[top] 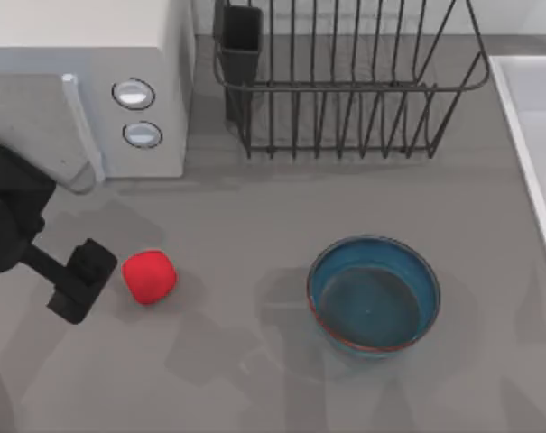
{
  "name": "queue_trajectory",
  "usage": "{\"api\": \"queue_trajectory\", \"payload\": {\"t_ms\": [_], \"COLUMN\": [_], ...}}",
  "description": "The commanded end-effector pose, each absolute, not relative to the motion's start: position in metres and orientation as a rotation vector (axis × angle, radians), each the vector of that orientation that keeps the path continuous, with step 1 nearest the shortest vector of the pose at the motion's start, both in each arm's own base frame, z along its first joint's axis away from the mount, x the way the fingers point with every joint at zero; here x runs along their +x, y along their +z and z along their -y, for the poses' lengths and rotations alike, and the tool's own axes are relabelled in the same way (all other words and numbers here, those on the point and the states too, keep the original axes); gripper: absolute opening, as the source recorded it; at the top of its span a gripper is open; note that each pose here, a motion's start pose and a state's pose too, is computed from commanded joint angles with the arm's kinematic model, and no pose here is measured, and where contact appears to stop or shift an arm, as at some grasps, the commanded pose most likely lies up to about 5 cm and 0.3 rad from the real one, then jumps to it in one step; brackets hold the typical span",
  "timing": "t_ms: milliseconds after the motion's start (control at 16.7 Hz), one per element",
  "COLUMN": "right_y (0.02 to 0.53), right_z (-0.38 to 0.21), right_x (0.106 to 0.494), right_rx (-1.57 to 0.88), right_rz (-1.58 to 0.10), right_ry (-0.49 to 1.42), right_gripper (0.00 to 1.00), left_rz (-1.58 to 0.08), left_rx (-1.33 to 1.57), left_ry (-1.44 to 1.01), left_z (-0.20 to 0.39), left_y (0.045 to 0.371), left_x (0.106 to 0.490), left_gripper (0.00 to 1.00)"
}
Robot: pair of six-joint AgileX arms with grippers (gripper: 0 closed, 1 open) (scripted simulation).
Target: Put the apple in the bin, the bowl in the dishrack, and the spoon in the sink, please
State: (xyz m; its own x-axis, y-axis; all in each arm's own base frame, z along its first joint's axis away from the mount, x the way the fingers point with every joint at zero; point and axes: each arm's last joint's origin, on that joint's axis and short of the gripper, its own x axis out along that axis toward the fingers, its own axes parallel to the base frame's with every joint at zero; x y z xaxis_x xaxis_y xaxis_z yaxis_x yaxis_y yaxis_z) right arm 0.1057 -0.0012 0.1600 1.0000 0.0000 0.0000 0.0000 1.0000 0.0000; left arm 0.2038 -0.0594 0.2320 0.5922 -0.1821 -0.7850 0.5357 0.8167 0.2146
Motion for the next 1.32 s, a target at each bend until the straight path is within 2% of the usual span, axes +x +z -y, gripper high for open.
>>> {"api": "queue_trajectory", "payload": {"t_ms": [300, 600, 840, 1200, 1320], "right_y": [0.160, 0.160, 0.160, 0.160, 0.160], "right_z": [0.001, 0.001, 0.001, 0.001, 0.001], "right_x": [0.106, 0.106, 0.106, 0.106, 0.106], "right_rx": [0.000, 0.000, 0.000, 0.000, 0.000], "right_rz": [0.000, 0.000, 0.000, 0.000, 0.000], "right_ry": [0.000, 0.000, 0.000, 0.000, 0.000], "right_gripper": [1.00, 1.00, 1.00, 1.00, 1.00], "left_rz": [-1.083, -1.316, -1.420, -1.426, -1.429], "left_rx": [0.610, 0.724, 0.765, 0.763, 0.767], "left_ry": [-0.595, -0.711, -0.752, -0.750, -0.754], "left_z": [0.099, 0.132, 0.142, 0.141, 0.142], "left_y": [0.231, 0.198, 0.177, 0.175, 0.163], "left_x": [0.267, 0.312, 0.326, 0.327, 0.327], "left_gripper": [1.00, 1.00, 1.00, 1.00, 1.00]}}
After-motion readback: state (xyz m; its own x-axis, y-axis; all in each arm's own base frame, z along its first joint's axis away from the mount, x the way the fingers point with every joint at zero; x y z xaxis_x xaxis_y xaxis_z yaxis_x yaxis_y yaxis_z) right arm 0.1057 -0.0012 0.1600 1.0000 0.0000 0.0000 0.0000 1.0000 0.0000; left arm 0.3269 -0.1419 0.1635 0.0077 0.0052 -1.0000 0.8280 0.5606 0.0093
